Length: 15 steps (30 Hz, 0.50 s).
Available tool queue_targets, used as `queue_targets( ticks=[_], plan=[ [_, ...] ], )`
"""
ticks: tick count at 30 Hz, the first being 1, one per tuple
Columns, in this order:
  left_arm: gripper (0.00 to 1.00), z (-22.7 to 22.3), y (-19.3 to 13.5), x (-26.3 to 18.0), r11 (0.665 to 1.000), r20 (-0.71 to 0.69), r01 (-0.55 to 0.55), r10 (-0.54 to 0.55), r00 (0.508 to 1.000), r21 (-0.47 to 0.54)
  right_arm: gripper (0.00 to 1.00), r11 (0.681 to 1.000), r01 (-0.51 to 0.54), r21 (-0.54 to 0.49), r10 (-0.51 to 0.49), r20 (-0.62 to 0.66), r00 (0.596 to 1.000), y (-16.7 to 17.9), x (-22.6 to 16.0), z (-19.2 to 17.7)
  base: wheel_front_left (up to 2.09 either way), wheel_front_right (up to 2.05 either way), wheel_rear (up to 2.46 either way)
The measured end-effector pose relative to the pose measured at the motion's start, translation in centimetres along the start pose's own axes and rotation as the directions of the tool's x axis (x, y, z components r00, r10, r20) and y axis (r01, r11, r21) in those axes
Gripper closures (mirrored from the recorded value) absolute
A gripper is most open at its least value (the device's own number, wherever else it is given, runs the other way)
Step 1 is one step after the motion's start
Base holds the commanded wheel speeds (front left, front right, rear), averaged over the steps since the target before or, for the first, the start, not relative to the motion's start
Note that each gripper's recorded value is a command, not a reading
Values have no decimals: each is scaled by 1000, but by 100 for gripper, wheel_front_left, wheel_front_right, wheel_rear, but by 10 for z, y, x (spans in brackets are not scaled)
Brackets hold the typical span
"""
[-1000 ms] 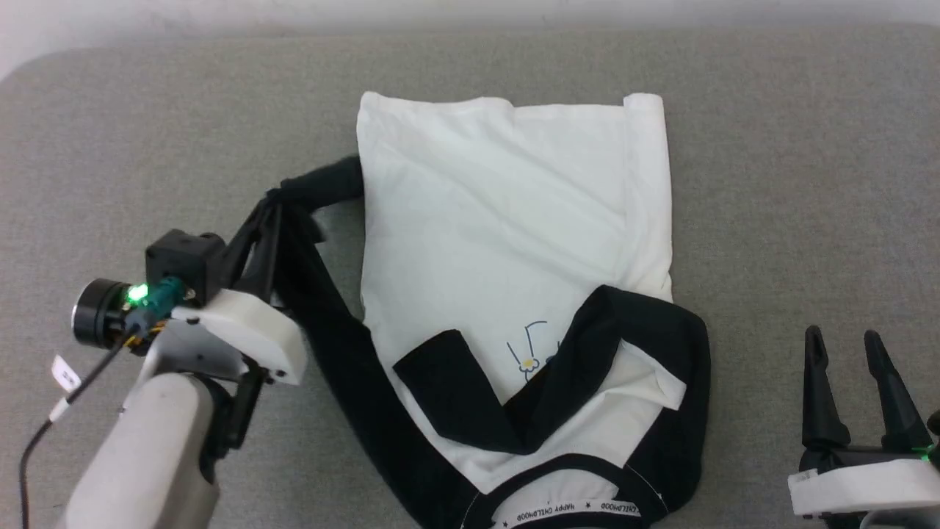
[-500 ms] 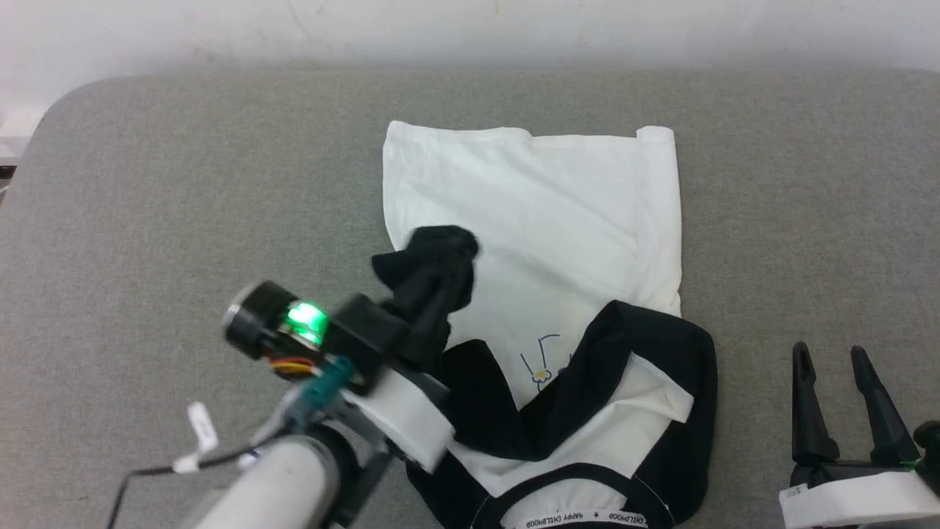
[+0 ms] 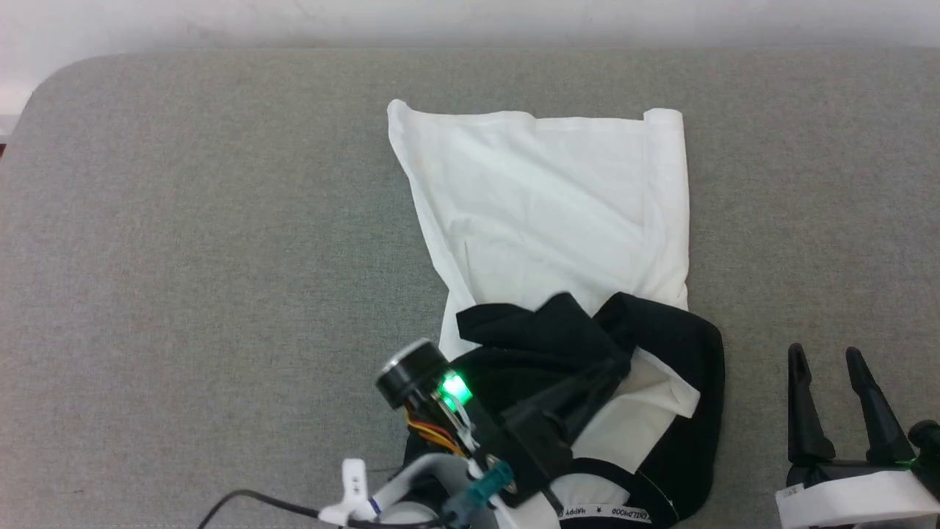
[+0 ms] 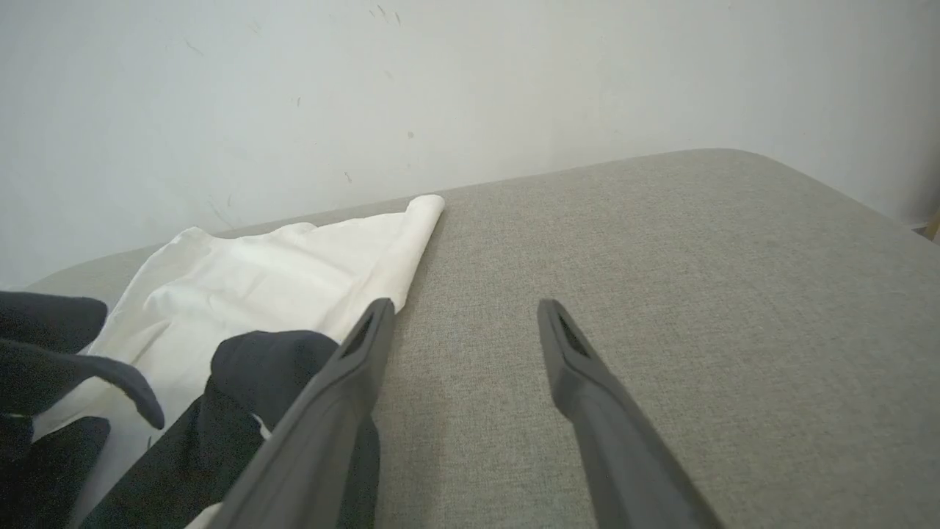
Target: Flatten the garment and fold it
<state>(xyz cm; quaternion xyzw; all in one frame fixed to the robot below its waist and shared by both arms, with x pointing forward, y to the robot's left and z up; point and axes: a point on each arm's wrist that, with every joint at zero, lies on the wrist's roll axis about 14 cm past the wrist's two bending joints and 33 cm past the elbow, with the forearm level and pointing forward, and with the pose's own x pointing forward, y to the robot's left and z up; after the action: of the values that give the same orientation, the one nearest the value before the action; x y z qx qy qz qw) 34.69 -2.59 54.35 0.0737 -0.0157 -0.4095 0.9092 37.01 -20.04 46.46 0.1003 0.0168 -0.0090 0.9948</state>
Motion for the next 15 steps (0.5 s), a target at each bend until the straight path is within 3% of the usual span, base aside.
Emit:
queue_targets(
  ticks=[10, 15],
  plan=[
    [100, -75, -30, -2, 989, -224, 142, -132, 966, 30, 0, 1000, 4, 1, -4, -21, 1000, -1, 5, -8, 0, 0, 0],
    [100, -91, -35, 1, 986, -256, 165, -160, 953, -1, 0, 1000, 6, 2, -6, -29, 1000, -2, 7, -11, 0, 0, 0]
  ],
)
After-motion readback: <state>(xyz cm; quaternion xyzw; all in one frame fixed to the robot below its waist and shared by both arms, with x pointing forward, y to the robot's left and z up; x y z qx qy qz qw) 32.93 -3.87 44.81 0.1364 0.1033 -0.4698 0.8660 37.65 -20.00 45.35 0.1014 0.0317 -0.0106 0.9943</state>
